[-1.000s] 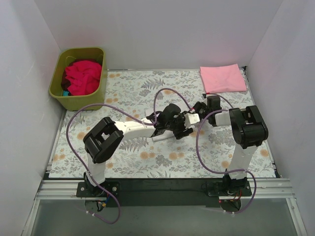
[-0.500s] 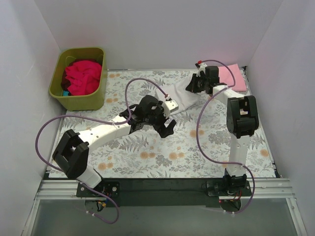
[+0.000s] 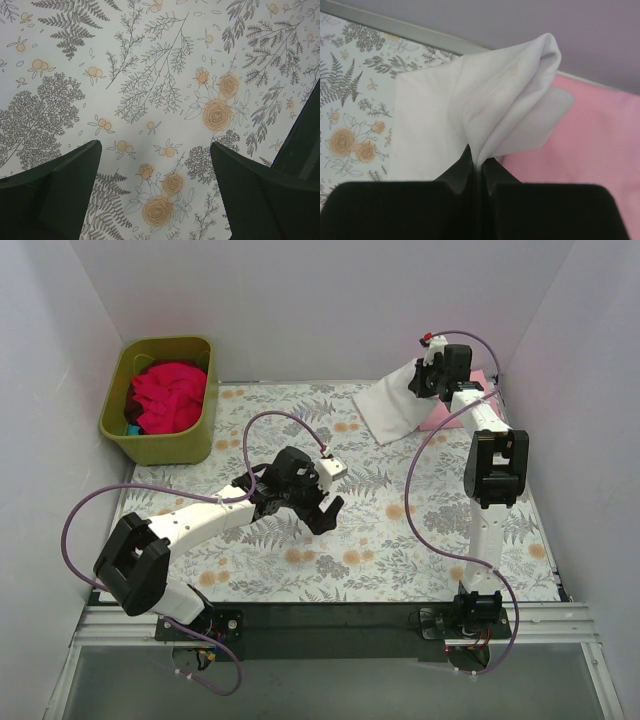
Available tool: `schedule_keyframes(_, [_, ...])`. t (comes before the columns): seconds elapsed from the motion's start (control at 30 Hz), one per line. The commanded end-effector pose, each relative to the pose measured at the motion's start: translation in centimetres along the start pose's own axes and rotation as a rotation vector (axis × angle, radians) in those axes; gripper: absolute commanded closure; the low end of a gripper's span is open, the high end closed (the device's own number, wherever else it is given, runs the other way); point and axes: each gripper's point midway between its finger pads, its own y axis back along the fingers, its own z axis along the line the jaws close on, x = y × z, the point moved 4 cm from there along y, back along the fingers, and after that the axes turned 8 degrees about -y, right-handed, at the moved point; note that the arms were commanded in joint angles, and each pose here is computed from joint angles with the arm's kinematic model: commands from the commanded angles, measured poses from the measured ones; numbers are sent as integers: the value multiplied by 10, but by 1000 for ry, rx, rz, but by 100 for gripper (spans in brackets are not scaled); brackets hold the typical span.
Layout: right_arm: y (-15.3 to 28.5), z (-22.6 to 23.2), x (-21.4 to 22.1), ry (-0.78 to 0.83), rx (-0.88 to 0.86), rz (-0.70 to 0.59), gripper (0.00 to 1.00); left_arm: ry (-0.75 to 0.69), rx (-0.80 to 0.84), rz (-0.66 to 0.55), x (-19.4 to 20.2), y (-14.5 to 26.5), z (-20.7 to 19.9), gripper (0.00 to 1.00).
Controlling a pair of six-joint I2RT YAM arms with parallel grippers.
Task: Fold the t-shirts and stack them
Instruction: Neatly place the folded tshirt to the corner
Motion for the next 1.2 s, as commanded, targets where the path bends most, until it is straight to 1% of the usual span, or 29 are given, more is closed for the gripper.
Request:
schedule_keyframes(0.0, [7, -8, -41, 99, 32, -97, 99, -12, -25, -29, -6, 12, 2, 9])
schedule_keyframes(0.27, [24, -11, -77, 185, 51, -171, 99, -13, -24, -22, -2, 12, 1, 9])
schedule_keyframes(0.47, [43, -3, -99, 194, 39, -212, 99, -14, -24, -25, -3, 12, 1, 9])
schedule_keyframes(0.9, [72, 7, -116, 197, 34, -199, 99, -9, -22, -28, -3, 14, 0, 9])
schedule_keyframes(1.17, [88, 7, -131, 193, 34, -221, 99, -13, -21, -31, -5, 14, 0, 9])
